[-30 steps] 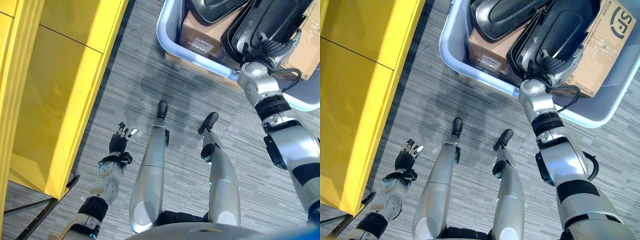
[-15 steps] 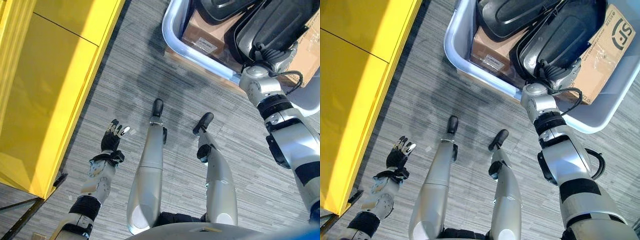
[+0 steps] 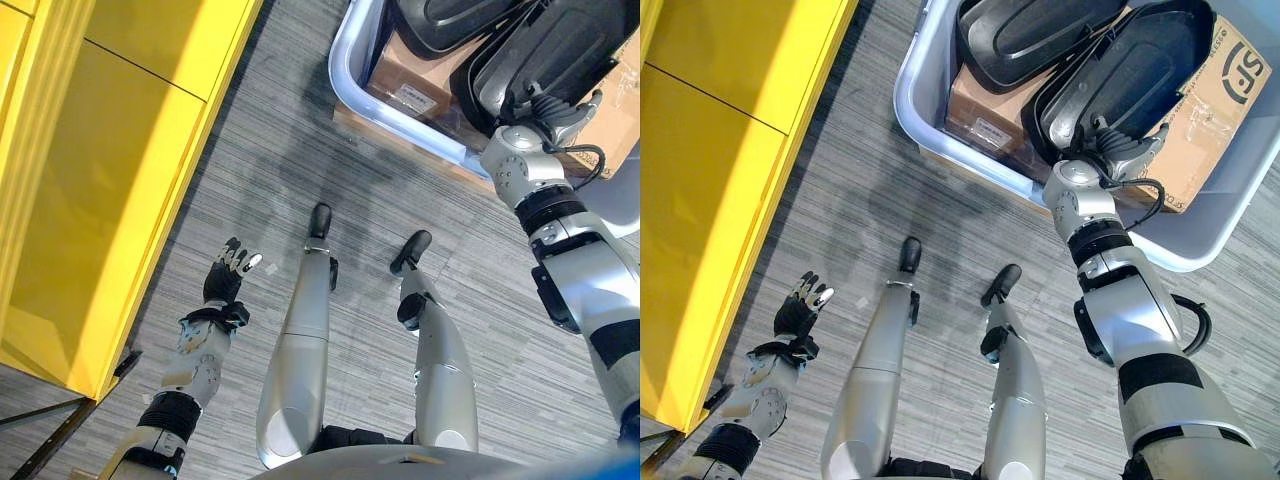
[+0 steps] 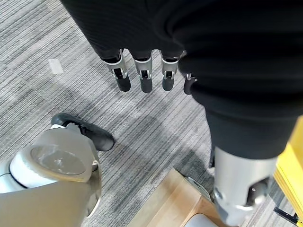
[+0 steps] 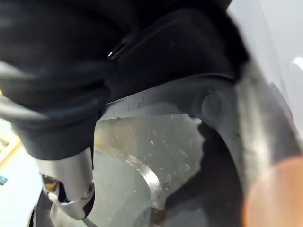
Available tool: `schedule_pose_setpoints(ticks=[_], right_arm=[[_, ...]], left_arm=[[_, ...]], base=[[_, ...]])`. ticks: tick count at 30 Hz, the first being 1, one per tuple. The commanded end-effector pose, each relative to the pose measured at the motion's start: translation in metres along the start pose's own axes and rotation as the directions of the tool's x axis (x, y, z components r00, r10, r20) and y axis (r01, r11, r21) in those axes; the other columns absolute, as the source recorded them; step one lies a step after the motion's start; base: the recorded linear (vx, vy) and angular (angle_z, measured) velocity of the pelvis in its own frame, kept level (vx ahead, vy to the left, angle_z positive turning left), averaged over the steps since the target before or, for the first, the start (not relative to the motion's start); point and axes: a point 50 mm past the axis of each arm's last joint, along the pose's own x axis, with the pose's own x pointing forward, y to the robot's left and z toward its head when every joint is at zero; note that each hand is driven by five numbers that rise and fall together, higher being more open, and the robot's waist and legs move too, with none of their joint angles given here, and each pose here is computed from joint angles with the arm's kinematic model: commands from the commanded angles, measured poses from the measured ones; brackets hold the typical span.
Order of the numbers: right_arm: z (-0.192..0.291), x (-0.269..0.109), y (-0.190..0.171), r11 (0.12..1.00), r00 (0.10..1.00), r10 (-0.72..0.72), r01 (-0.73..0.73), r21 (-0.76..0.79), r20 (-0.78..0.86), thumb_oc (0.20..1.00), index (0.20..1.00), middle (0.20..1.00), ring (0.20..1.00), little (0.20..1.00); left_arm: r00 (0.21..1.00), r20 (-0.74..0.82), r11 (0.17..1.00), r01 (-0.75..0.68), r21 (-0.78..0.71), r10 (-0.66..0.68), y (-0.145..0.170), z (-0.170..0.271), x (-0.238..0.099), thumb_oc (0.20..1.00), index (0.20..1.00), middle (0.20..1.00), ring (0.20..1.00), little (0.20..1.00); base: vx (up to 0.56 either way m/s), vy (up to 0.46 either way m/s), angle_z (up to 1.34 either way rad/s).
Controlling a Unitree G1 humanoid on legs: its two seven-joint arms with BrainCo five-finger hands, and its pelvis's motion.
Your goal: Move parts from the plastic box to the shelf.
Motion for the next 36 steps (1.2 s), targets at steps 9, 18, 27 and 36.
schedule_pose_setpoints(ticks=[9, 18, 27, 36], right_arm=[[-0.034, -0.006, 0.005, 0.983, 0.953, 0.175, -0.155, 0.100, -0.248, 1.000, 1.000, 1.000, 1.000, 1.000], [-0.046, -0.004, 0.003, 0.960, 0.937, 0.225, -0.260, -0.103, -0.267, 1.000, 1.000, 1.000, 1.000, 1.000], [-0.053, 0.004, -0.002, 0.910, 0.884, 0.253, -0.355, -0.213, -0.392, 0.200, 0.200, 0.200, 0.200, 0.200], [-0.069, 0.002, -0.004, 0.926, 0.815, 0.270, -0.365, -0.093, -0.513, 0.200, 0.200, 0.200, 0.200, 0.200]], left_arm=[[1.000, -0.020, 0.999, -0.010, 0.035, 0.011, 0.007, -0.014, -0.014, 1.000, 1.000, 1.000, 1.000, 1.000], [1.000, -0.011, 0.999, -0.024, 0.039, 0.025, 0.012, -0.011, -0.015, 1.000, 1.000, 1.000, 1.000, 1.000], [1.000, -0.005, 0.999, -0.010, 0.047, 0.010, 0.017, -0.006, -0.014, 1.000, 1.000, 1.000, 1.000, 1.000], [1.000, -0.007, 0.998, -0.011, 0.057, 0.012, 0.020, -0.003, -0.013, 1.000, 1.000, 1.000, 1.000, 1.000]], base=[[0.00, -0.013, -0.03], [0.00, -0.002, -0.01], [0.01, -0.008, 0.03], [0.00, -0.003, 0.01]])
